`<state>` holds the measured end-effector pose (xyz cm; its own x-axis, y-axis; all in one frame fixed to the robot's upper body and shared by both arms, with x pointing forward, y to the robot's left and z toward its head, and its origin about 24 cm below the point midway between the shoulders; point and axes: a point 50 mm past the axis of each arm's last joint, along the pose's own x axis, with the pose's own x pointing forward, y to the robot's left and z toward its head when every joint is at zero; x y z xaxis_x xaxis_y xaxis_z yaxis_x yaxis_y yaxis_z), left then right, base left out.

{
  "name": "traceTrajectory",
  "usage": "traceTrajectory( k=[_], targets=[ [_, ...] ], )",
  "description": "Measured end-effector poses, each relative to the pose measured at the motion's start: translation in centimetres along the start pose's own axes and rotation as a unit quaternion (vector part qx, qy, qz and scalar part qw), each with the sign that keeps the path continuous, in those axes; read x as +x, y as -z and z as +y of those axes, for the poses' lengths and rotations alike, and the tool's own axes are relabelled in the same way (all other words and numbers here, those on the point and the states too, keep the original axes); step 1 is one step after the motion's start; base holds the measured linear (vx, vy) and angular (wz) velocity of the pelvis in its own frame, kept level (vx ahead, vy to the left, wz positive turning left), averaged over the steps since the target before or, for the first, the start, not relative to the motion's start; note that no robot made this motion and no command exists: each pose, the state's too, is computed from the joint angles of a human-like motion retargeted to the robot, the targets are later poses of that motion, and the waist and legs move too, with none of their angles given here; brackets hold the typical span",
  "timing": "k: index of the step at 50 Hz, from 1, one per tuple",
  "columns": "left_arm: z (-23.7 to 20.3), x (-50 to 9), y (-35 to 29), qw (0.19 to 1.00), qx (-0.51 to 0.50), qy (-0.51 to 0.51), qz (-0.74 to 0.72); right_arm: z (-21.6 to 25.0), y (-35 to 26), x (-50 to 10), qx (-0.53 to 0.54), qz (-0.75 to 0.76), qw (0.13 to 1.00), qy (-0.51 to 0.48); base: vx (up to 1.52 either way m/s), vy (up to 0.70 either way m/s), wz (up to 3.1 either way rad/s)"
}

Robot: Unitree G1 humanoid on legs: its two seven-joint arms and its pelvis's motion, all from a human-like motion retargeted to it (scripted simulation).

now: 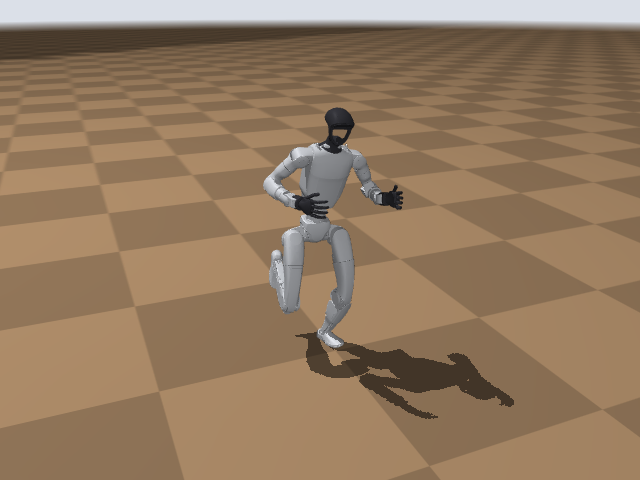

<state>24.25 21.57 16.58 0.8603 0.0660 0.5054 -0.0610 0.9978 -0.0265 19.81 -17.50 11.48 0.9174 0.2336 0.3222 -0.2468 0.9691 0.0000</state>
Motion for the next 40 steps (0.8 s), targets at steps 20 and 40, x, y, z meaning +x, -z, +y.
traceTrajectory(
  k=[20, 40],
  targets=[
    [-3.5, 4.6, -11.3, 0.950, -0.072, 0.066, -0.297, -7.5, -1.3, -7.0, -0.188, 0.183, 0.965, 0.024, 1.33, -0.13, 0.39],
    [7.6, -14.6, -2.4, 0.967, 0.081, -0.064, 0.232, 4.6, -8.2, 3.7, 0.042, -0.230, 0.961, -0.146, 1.32, 0.02, -0.41]
  ],
)
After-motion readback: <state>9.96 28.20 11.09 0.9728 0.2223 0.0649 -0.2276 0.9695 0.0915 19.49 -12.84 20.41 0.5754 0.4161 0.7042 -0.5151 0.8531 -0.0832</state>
